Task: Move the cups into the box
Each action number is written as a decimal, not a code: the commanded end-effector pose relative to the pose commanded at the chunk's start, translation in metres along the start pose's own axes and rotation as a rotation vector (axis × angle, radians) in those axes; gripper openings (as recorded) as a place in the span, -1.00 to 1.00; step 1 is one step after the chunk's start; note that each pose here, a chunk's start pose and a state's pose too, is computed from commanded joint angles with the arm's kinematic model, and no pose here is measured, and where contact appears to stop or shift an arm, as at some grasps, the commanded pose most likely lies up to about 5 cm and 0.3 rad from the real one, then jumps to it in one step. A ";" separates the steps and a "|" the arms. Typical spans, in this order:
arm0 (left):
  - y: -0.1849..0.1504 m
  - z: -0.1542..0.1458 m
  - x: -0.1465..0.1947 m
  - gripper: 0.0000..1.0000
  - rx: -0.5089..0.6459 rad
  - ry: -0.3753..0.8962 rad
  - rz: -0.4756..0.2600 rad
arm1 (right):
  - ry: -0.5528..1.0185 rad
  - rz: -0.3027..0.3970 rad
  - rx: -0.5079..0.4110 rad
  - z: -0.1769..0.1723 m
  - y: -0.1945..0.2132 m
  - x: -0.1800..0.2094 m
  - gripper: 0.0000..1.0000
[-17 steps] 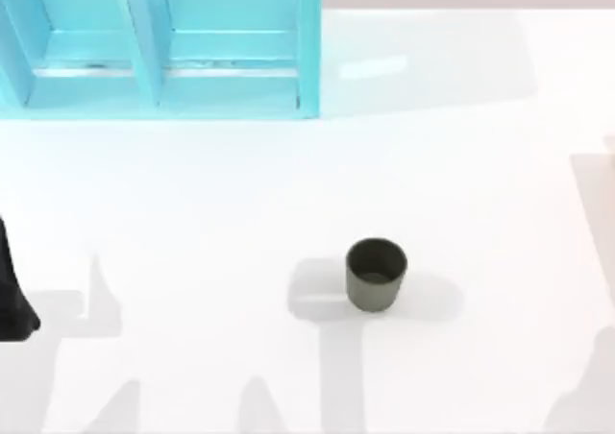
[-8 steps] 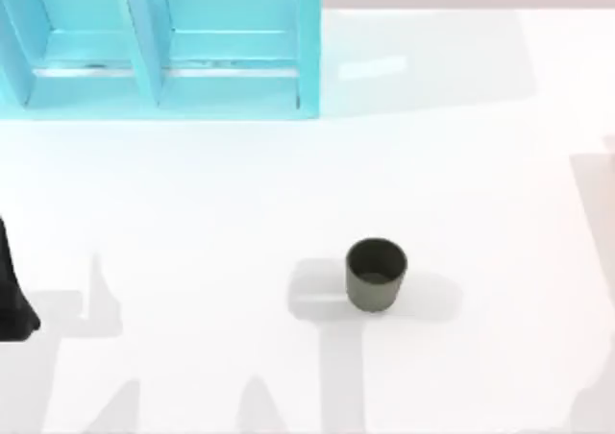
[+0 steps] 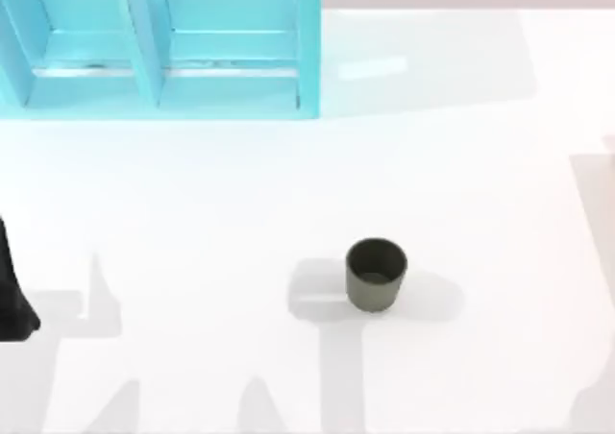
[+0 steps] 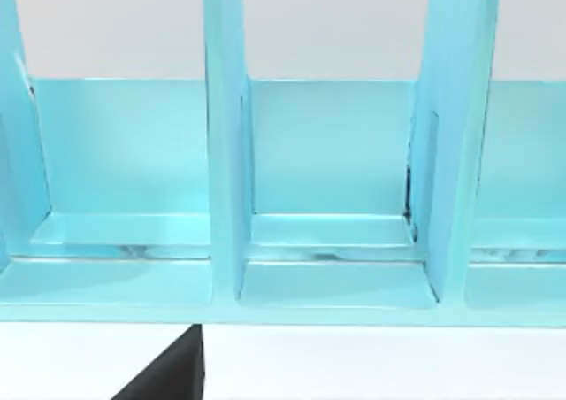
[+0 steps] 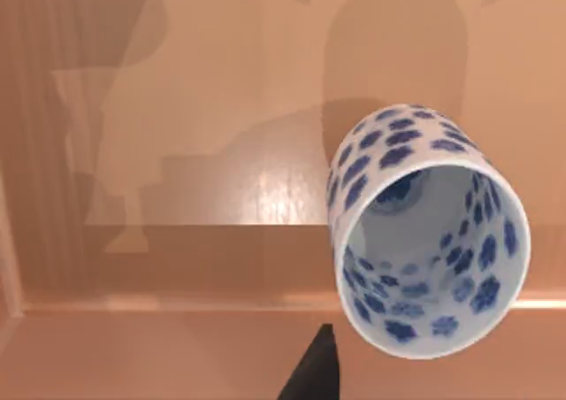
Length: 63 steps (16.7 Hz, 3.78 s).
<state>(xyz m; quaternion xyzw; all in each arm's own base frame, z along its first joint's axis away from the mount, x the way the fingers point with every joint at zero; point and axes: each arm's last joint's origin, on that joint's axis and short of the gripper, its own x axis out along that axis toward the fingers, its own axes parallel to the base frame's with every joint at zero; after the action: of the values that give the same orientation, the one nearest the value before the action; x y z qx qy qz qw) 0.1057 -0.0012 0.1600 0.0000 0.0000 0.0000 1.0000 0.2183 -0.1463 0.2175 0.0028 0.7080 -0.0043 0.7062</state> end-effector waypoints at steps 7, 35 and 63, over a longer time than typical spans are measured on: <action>0.000 0.000 0.000 1.00 0.000 0.000 0.000 | 0.000 0.000 0.000 0.000 0.000 0.000 1.00; 0.000 0.000 0.000 1.00 0.000 0.000 0.000 | 0.029 0.009 -0.001 0.057 0.039 -0.089 1.00; 0.000 0.000 0.000 1.00 0.000 0.000 0.000 | -0.010 0.010 0.000 0.098 0.392 0.048 1.00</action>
<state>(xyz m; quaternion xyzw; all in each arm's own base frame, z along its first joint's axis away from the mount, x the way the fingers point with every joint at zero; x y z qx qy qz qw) 0.1057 -0.0012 0.1600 0.0000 0.0000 0.0000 1.0000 0.3199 0.2446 0.1682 0.0063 0.7045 -0.0007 0.7097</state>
